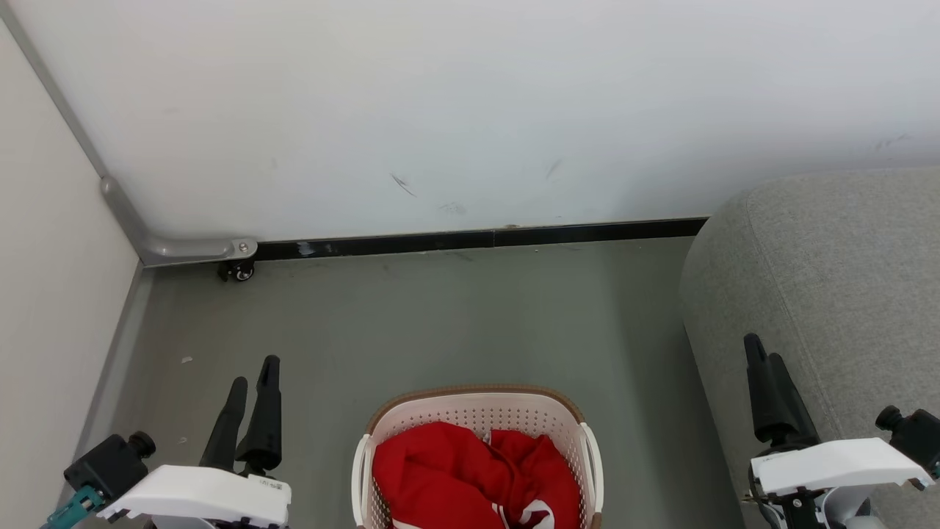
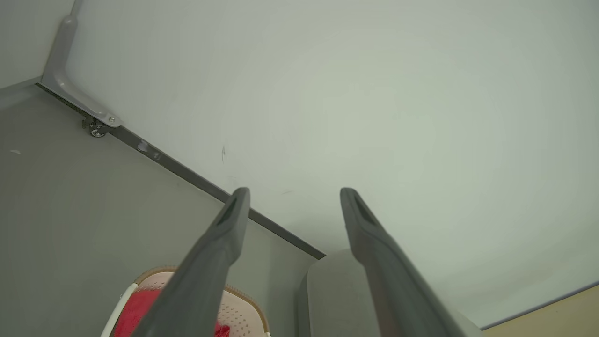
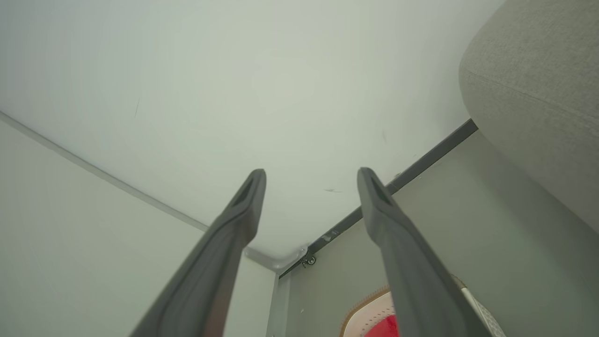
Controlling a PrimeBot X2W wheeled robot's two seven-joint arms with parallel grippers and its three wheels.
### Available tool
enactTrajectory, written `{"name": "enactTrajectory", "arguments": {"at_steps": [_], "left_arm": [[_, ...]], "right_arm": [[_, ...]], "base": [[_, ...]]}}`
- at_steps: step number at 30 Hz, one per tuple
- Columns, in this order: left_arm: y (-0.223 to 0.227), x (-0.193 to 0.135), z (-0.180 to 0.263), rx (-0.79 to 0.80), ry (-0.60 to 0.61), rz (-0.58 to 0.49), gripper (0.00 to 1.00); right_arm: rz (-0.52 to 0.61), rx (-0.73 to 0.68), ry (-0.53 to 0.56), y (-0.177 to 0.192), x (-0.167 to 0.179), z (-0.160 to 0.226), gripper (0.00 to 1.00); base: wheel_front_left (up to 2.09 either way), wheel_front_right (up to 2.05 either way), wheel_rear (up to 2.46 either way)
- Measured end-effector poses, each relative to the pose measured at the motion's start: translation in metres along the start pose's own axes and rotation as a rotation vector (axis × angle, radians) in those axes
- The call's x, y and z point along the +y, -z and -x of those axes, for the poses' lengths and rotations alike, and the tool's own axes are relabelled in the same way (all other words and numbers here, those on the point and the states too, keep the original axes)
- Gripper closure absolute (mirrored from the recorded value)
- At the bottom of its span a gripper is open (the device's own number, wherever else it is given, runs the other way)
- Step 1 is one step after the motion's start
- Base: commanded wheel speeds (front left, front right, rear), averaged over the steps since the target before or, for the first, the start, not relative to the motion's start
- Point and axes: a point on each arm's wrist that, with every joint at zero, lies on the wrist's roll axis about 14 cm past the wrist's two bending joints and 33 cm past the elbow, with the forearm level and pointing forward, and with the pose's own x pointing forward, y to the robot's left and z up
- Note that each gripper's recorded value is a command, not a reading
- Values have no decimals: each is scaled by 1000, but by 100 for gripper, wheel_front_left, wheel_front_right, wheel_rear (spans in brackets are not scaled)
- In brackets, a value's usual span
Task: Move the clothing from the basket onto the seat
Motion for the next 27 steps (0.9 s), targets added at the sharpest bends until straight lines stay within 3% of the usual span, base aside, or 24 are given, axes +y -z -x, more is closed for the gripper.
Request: {"name": "enactTrajectory", "arguments": {"at_steps": [27], "left_arm": [[18,-22,11,-8,80,-573,0]], "right_arm": [[477,52,-38,14,5,3,0]], "base": [[0,0,0]]}}
